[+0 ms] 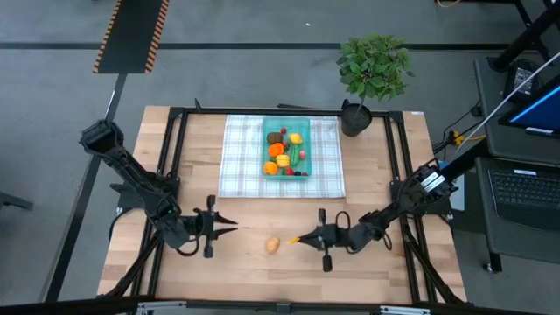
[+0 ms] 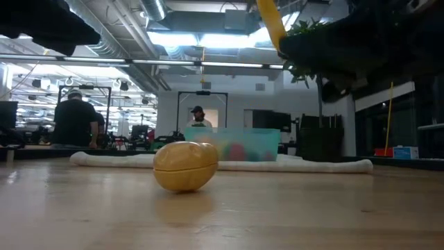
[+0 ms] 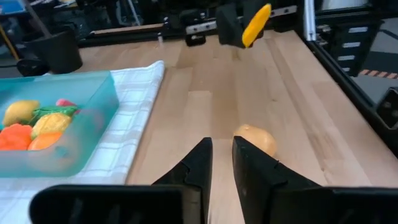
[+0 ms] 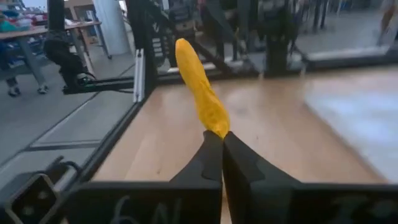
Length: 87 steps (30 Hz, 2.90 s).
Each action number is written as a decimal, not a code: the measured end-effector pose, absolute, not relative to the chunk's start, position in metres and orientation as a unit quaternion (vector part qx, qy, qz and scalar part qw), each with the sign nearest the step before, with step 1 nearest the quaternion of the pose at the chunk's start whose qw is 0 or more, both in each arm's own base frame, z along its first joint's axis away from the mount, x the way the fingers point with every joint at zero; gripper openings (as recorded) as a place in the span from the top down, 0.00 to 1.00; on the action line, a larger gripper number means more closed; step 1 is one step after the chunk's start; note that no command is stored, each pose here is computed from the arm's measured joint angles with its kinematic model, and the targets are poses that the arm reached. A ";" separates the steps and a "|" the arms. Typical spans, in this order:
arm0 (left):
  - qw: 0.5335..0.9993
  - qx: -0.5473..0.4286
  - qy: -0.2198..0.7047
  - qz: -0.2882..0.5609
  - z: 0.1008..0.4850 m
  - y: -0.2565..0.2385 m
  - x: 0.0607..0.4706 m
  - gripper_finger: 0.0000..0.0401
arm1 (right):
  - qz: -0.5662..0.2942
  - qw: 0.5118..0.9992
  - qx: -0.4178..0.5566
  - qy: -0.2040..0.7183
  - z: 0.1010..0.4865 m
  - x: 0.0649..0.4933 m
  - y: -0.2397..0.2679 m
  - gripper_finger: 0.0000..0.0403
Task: Pick and placing Produce into tupperware
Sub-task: Put the yellow corn into the green bin
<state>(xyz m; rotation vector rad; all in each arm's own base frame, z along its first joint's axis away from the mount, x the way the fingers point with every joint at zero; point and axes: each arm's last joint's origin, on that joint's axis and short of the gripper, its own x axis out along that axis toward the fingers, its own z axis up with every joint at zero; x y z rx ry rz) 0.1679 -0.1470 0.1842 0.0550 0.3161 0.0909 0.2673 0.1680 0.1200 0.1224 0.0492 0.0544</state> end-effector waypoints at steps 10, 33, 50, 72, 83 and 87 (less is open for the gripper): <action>0.982 -0.010 0.147 0.121 0.184 -0.124 0.188 0.87 | -0.056 0.998 0.029 0.007 0.121 0.273 0.147 1.00; 0.989 -0.015 0.054 0.135 0.155 -0.066 0.182 0.96 | -0.343 0.938 0.049 -0.013 0.121 0.292 0.078 1.00; 0.989 0.015 0.067 0.127 0.154 -0.043 0.191 0.98 | -0.386 0.923 -0.004 0.011 0.133 0.324 0.040 1.00; 0.983 0.032 0.116 0.135 0.145 -0.040 0.189 0.94 | -0.250 0.904 0.075 0.339 0.182 0.363 -0.026 1.00; 0.983 0.032 0.116 0.135 0.145 -0.040 0.189 0.99 | -0.143 0.864 0.032 0.482 0.212 0.363 -0.037 1.00; 0.984 0.031 0.116 0.135 0.145 -0.040 0.189 0.97 | -0.127 0.853 0.014 0.506 0.217 0.360 -0.037 1.00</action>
